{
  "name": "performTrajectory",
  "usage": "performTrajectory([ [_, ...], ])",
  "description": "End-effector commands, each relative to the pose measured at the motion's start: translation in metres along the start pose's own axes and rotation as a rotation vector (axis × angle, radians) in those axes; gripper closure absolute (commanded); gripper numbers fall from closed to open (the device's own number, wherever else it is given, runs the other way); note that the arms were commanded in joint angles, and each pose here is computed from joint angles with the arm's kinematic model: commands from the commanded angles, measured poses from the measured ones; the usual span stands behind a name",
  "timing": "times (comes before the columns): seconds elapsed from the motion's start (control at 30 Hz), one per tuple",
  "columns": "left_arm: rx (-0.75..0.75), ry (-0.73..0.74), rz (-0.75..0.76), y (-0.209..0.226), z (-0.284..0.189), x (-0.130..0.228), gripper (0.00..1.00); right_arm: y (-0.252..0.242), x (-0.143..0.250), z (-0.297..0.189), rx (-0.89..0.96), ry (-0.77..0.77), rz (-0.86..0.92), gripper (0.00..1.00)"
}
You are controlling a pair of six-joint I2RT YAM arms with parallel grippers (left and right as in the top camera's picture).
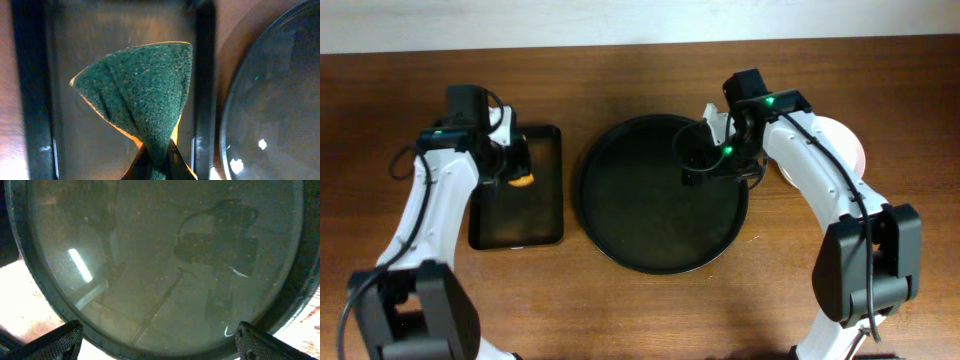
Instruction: Clean dirty plates on tray and stack at the side
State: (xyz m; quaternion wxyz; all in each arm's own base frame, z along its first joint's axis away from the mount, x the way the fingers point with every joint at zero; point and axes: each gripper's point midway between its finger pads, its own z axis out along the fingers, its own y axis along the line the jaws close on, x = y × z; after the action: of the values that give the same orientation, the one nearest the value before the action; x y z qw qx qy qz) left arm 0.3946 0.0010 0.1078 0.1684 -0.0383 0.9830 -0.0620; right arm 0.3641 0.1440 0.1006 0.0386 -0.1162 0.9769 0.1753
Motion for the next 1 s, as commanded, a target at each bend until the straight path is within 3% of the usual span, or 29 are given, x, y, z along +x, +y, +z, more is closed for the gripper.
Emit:
performTrajectory([
  [0.0,-0.071,0.113,0.001,0.019,0.037,0.023,0.80,-0.002,-0.002,0.000,0.024,-0.001,-0.016,0.00],
  [0.03,-0.072,0.119,0.001,0.019,0.039,0.024,0.66,-0.002,-0.002,-0.001,0.024,-0.001,-0.015,0.01],
  [0.07,-0.072,0.115,0.001,0.019,0.039,0.023,0.44,-0.002,-0.002,-0.001,0.024,0.001,-0.014,0.01],
  [0.1,-0.071,0.101,0.003,0.019,0.038,0.019,0.34,-0.002,-0.001,-0.001,0.024,0.005,-0.013,0.01],
  [0.13,-0.070,0.083,0.004,0.018,0.035,0.013,0.18,-0.004,-0.001,-0.001,0.033,0.003,-0.014,0.01],
  [0.23,-0.068,0.030,0.009,0.013,0.008,-0.011,0.01,-0.014,-0.017,-0.023,0.075,-0.066,-0.005,0.01],
  [0.37,-0.066,-0.057,0.018,0.008,-0.029,-0.029,0.01,-0.030,-0.035,-0.056,0.089,-0.179,0.022,0.01],
  [0.8,-0.066,-0.055,0.017,0.008,-0.028,-0.029,0.01,-0.035,-0.035,-0.057,0.096,-0.180,0.031,0.01],
  [0.87,-0.066,-0.055,0.018,0.008,-0.028,-0.029,0.01,-0.036,-0.039,-0.085,0.159,-0.261,0.013,0.01],
  [0.97,-0.066,-0.055,0.018,0.008,-0.028,-0.029,0.01,-0.007,-0.042,-0.165,0.172,-0.510,-0.058,0.01],
])
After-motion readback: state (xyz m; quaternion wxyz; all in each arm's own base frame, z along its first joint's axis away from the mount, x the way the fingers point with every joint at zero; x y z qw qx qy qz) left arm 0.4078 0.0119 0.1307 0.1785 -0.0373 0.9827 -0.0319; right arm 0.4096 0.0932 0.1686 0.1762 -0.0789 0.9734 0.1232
